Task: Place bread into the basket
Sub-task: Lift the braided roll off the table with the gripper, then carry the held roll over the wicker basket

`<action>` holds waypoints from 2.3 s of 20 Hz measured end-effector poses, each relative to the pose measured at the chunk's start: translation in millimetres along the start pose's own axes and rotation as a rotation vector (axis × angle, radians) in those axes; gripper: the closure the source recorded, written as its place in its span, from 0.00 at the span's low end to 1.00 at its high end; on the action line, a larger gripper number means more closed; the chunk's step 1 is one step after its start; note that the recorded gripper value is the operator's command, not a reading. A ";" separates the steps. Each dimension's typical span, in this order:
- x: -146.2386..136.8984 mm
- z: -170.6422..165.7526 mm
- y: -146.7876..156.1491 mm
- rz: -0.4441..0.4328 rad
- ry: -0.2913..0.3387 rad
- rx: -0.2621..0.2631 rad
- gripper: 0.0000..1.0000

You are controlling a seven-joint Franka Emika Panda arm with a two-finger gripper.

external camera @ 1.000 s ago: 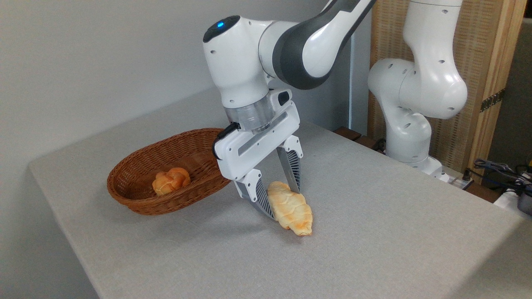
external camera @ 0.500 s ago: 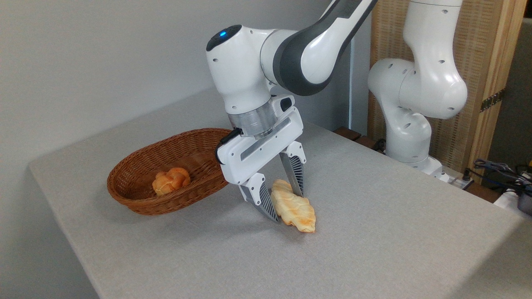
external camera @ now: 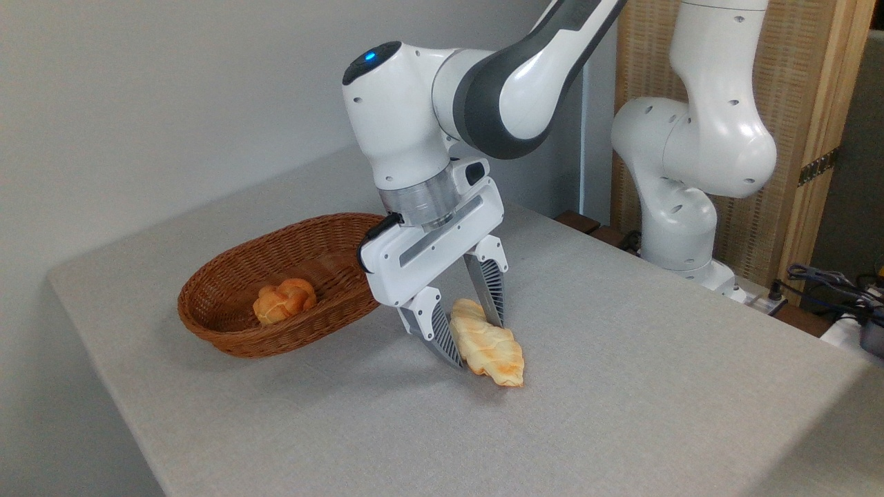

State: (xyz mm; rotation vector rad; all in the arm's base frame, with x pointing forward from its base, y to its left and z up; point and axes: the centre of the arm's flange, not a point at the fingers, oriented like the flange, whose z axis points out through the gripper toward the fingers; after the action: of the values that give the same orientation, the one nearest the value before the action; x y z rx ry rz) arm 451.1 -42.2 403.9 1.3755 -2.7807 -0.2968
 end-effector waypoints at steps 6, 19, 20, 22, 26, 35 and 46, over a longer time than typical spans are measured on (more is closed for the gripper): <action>0.3 0.0 -0.1 0.001 0.000 0.000 0.54; 2.0 -8.1 0.0 0.008 0.004 -0.018 0.84; 2.8 -12.3 -1.1 0.011 0.003 -0.021 0.84; 4.4 -28.8 -4.9 0.017 -0.002 -0.026 0.86; 1.4 -60.0 -7.4 0.012 -0.007 -0.024 0.90; 18.9 -125.1 -19.9 -0.115 0.142 0.078 0.84; 112.4 -160.5 -92.9 -0.681 0.371 0.206 0.30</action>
State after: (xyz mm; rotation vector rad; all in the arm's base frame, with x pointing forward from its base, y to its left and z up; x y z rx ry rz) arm 472.6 -211.5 537.7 2.1338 -2.0211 0.2293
